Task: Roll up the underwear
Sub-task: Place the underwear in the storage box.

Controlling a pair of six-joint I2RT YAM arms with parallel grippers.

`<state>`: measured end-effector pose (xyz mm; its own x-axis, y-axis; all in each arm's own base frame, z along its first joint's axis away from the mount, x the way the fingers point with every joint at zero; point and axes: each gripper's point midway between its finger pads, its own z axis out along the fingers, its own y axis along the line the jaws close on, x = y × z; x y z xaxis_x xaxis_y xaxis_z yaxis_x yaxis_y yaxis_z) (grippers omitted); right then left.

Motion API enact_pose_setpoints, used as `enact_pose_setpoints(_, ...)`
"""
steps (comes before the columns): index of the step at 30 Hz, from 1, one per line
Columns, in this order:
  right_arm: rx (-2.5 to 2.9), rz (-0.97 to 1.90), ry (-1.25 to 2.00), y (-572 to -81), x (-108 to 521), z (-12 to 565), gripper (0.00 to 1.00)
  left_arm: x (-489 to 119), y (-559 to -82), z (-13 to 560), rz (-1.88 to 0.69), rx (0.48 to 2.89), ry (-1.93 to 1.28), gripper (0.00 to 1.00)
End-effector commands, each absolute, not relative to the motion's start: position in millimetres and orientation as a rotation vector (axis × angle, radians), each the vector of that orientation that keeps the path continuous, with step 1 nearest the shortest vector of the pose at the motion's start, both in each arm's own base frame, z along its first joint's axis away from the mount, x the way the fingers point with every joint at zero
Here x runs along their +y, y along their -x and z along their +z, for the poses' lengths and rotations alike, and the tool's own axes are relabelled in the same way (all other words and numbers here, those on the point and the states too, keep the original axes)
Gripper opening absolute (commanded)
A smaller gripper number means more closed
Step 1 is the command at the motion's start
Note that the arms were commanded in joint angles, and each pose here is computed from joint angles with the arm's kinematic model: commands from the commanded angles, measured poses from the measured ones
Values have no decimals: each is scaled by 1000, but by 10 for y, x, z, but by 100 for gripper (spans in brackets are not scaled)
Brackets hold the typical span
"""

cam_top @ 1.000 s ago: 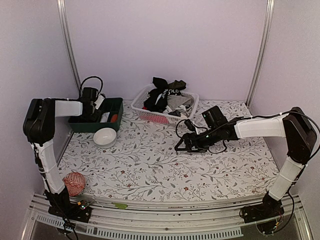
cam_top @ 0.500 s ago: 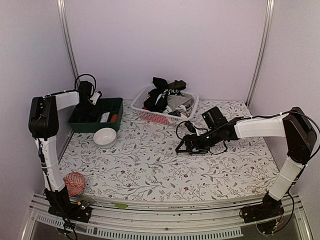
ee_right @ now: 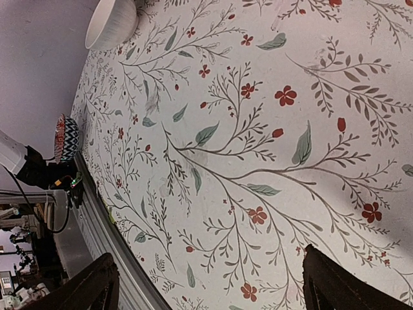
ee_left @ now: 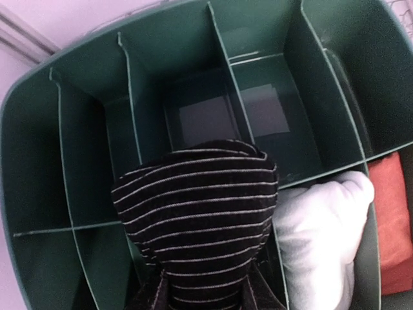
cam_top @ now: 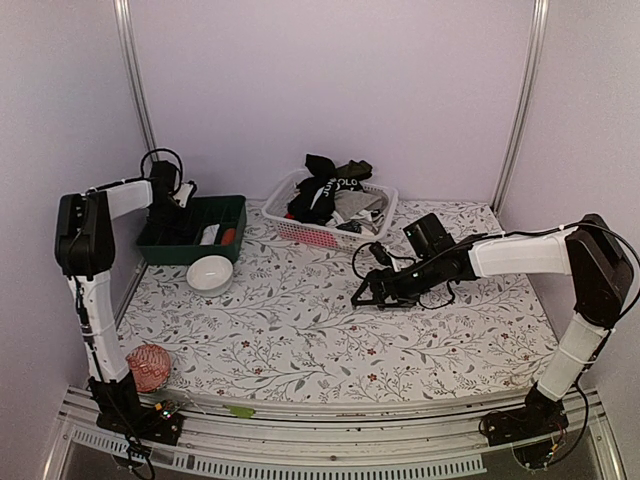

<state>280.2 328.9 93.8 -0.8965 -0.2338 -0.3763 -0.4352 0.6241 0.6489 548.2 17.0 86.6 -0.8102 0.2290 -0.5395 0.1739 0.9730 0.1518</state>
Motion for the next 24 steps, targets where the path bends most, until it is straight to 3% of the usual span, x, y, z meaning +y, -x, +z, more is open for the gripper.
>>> enact_pose_setpoints(1, 2565, 1127, 544, -2871, 3319, 991, 99, 313, -5075, 638, 307, 2688, -224, 0)
enact_pose_setpoints(10, 2563, 1145, 546, -2901, 3367, 964, 99, 453, -5130, 920, 527, 2611, -234, 0)
enact_pose_setpoints(24, 2562, 1146, 552, -2883, 3356, 956, 99, -154, -5148, 875, 525, 2636, -512, 0)
